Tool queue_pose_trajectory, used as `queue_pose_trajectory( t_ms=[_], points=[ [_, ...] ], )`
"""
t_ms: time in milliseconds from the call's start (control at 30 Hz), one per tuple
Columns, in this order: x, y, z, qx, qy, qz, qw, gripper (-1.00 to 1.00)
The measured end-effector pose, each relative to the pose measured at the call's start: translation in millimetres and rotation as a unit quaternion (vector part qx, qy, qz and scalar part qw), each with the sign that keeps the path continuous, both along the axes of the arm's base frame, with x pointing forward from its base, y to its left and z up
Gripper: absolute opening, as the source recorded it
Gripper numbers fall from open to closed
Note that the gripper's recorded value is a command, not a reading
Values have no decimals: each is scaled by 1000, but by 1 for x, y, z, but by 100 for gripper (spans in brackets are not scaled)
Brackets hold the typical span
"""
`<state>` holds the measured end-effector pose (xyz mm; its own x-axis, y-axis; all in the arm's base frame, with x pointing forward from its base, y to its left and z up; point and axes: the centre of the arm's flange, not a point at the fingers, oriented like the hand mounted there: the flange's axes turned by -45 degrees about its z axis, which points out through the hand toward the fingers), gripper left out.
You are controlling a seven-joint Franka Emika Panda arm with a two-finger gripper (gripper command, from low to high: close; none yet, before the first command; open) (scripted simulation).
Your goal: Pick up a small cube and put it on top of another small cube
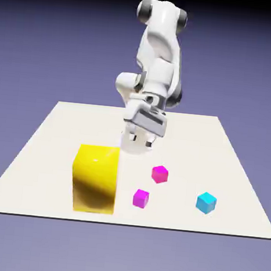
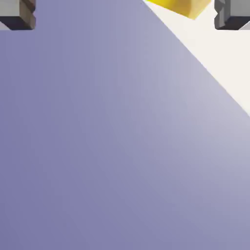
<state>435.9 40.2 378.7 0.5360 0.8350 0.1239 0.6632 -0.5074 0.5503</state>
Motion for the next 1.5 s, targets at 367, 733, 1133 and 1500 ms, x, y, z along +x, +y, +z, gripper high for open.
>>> queue_pose_trajectory(
  t_ms=[367,733,1133,1500],
  points=[
    [-1,-1,-60,-122,95,169,973,0],
    [-11,-2,-117,-193,181,344,901,0],
    [-27,5,-163,-230,229,529,784,0],
    [-40,18,-185,-252,222,680,652,0]
  ],
)
